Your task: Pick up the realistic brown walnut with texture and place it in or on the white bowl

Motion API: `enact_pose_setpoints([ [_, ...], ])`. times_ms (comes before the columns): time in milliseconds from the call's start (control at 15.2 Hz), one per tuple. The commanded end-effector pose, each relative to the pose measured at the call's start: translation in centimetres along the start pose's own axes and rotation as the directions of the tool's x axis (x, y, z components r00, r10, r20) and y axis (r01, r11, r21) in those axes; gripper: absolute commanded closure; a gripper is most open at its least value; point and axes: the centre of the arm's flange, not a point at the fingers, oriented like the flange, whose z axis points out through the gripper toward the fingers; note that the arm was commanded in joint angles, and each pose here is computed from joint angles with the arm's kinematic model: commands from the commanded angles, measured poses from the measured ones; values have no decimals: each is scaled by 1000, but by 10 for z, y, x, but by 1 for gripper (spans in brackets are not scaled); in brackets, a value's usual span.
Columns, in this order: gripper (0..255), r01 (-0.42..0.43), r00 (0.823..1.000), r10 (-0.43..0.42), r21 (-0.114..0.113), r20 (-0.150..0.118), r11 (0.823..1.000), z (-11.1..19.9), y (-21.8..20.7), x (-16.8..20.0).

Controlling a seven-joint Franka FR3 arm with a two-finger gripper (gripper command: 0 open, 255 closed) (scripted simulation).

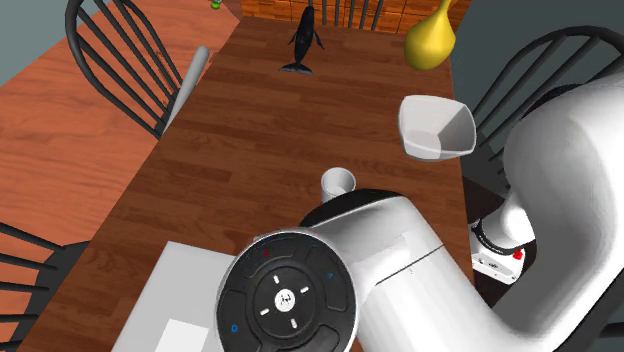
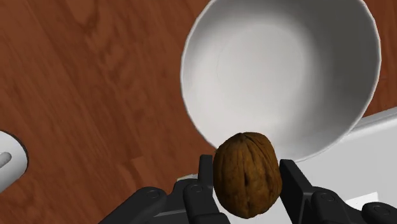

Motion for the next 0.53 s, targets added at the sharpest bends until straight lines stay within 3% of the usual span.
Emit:
enact_pose_setpoints([
  [0,255,-1,1000,1,0,0,1000,-2,-16,-18],
  [198,255,-1,1000,1,0,0,1000,-3,-42,-44],
  [462,255,-1,1000,1,0,0,1000,18,-41,-45],
])
